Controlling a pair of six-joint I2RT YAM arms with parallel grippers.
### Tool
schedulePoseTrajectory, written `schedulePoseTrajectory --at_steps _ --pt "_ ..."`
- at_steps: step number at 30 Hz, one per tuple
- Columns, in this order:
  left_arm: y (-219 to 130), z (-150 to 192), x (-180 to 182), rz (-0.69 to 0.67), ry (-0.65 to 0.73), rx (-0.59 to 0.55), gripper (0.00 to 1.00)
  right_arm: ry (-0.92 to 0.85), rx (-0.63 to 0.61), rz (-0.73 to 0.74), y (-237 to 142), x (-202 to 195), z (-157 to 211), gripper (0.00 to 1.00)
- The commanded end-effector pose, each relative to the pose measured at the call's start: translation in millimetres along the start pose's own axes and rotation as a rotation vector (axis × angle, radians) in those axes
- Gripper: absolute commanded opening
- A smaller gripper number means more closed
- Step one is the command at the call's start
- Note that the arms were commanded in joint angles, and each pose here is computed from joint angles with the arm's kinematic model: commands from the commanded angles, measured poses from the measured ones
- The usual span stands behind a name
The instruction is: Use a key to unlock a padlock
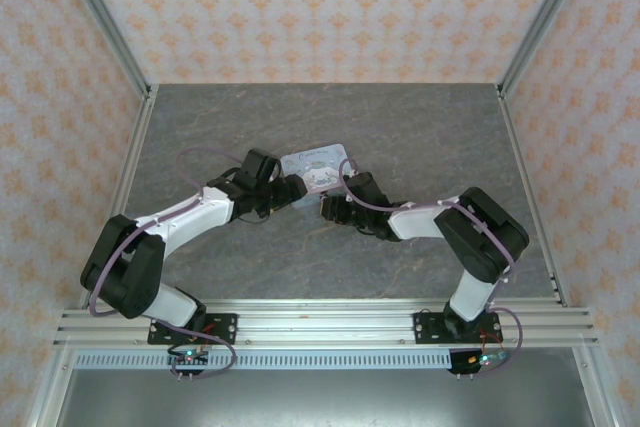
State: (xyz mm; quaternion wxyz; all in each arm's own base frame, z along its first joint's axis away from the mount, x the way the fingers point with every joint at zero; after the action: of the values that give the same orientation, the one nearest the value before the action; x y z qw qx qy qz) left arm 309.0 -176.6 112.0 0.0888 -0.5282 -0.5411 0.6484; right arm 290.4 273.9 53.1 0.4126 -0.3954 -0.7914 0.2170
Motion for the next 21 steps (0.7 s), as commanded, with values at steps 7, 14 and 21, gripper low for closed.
schedulePoseTrajectory --at_steps 7,14,21 --pt "0 -9 -3 -0.005 0.005 -0.021 0.82 -0.020 0.019 0.016 2 -2 4 0.20" --pt "-4 -16 -2 -0.045 0.031 -0.063 0.81 -0.028 0.002 0.054 -11 -8 5 0.00" --pt "-5 -23 -5 -0.093 0.078 -0.107 0.81 -0.007 -0.003 0.058 -15 -12 4 0.00"
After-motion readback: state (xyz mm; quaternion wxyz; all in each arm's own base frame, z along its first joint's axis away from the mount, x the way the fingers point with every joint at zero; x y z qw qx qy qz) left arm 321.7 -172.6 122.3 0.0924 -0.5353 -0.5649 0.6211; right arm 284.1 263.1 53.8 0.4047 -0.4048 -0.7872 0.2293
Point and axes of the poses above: each hand's point on the last joint's axis, 136 mm out from that joint toward the fingers, its own y axis out along the fingers, its own x axis along the line the jaws close on, z = x × y, the point moved 3 cm from there along -y, back along the fingers, and after that the axes turned 12 degrees about -y, right-handed, at the moved point
